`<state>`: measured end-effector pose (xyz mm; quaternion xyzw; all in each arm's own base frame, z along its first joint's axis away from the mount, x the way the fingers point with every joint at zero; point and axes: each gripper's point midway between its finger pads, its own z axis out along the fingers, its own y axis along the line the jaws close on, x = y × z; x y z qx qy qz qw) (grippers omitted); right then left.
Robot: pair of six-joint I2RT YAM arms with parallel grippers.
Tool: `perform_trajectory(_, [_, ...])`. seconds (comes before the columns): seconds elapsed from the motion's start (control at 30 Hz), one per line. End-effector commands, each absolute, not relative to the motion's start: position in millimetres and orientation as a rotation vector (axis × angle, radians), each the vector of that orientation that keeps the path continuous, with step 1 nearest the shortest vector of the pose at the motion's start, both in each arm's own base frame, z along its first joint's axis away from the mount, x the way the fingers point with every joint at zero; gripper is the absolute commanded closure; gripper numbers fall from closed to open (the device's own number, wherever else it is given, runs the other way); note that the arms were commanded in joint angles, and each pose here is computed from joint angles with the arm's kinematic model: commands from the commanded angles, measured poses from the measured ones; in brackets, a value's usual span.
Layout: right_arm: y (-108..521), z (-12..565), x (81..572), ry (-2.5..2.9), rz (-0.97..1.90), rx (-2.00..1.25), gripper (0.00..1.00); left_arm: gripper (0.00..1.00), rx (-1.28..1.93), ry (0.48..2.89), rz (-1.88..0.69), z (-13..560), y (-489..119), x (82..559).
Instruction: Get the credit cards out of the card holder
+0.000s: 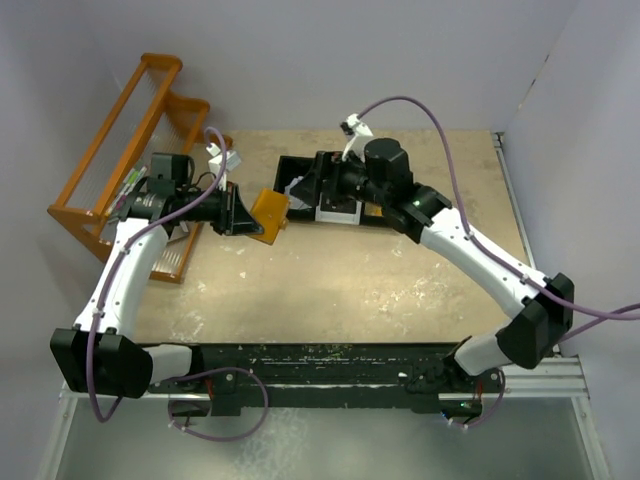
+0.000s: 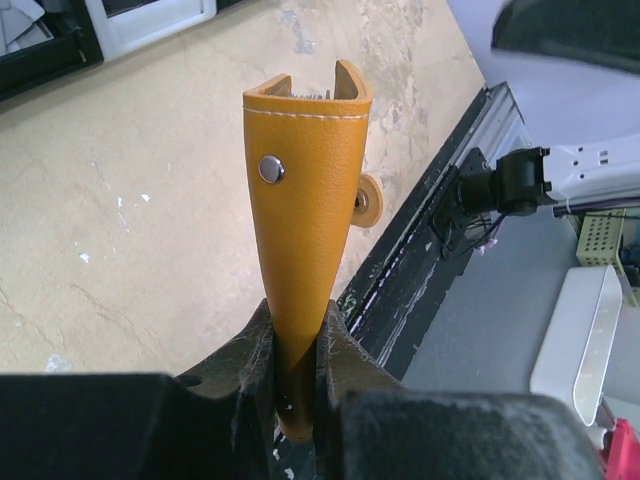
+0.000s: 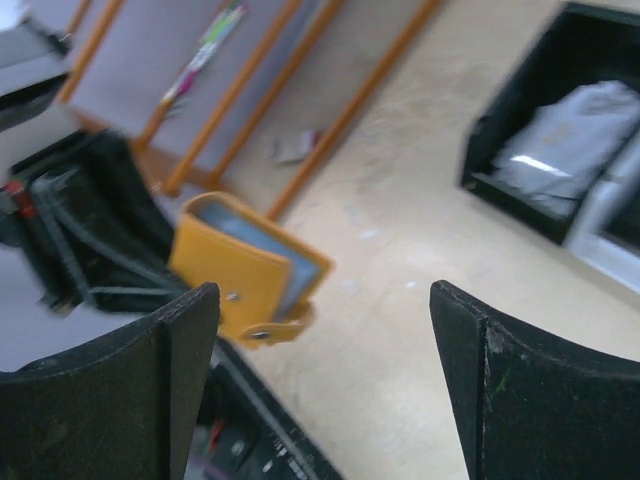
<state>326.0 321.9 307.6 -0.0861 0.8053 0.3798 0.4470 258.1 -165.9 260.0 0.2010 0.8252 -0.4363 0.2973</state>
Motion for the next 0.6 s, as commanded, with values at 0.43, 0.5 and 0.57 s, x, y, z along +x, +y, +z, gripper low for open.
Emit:
perform_trajectory(0.43, [390.5, 324.1, 266.0, 1.914, 1.495, -0.62, 0.23, 1.0, 0.804, 1.909, -1.28, 323.4, -179.2, 225.3])
perform_trajectory(0.5, [390.9, 322.9, 253.6, 1.916, 1.565, -0.655, 0.28, 1.0, 0.812, 1.897, -1.293, 327.5, -180.1, 222.7])
perform_trajectory(0.57, [390.8, 326.7, 247.3, 1.891, 1.609, -0.665, 0.32, 1.0, 0.819, 1.888, -1.297, 330.2, -180.4, 221.0])
